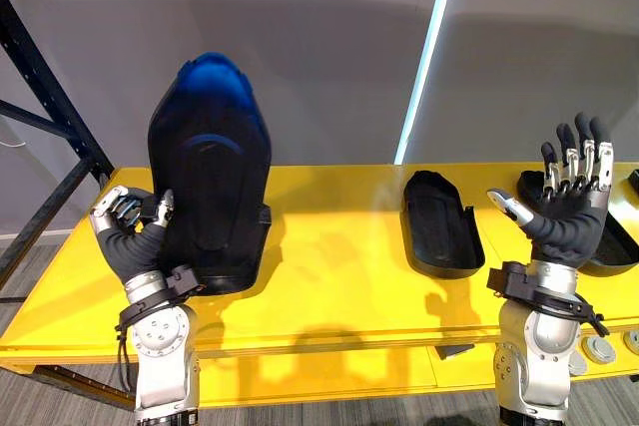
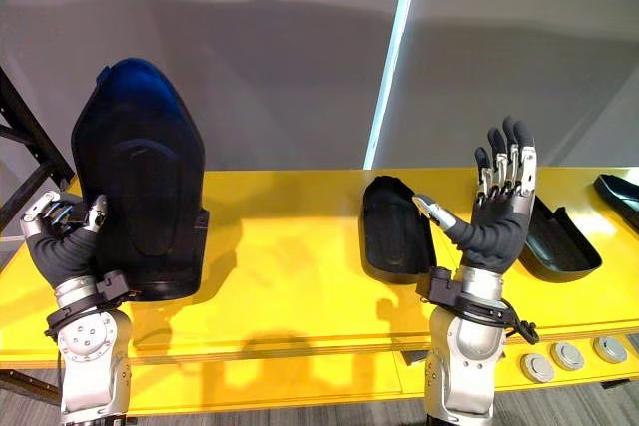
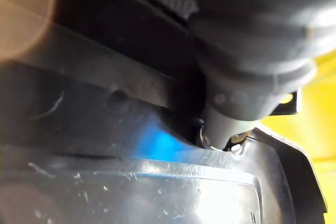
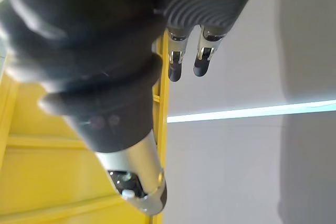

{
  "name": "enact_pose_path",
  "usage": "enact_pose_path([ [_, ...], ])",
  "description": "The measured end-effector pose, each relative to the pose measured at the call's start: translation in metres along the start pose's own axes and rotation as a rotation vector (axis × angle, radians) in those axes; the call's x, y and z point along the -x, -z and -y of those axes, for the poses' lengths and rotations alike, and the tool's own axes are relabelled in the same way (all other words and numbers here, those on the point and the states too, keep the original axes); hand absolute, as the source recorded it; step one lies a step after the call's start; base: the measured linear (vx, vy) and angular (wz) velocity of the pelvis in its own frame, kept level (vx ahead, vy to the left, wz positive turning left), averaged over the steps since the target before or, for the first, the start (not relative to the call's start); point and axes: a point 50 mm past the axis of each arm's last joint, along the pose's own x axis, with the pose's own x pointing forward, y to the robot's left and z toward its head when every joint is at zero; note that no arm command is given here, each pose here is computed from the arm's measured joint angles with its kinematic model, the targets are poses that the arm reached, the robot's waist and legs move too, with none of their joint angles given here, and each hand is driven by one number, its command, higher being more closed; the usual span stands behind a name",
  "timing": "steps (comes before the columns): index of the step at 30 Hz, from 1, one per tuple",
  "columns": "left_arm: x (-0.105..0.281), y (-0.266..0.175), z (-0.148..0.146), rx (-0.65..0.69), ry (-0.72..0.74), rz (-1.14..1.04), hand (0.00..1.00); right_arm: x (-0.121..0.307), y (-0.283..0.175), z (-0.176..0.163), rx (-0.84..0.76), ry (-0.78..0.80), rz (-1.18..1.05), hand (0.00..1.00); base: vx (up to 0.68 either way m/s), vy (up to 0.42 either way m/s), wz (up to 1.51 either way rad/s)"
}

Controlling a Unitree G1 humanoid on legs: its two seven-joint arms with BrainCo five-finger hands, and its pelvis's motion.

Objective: Walk over and take plastic housings, then place them on the shelf

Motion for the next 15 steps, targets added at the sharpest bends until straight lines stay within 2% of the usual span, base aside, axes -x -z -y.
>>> enact_pose_path([
  [7, -0.008, 0.044, -0.017, 0.007, 0.069, -0.266, 1.0, 0.021, 0.009, 0.013, 0.031, 0.005, -0.118, 0.0, 0.0, 0.0, 0.0],
  [15, -0.007, 0.06, -0.017, 0.086, 0.111, -0.381, 1.0, 0.038, 0.015, 0.018, 0.022, 0.018, -0.21, 0.0, 0.01, 0.0, -0.01],
])
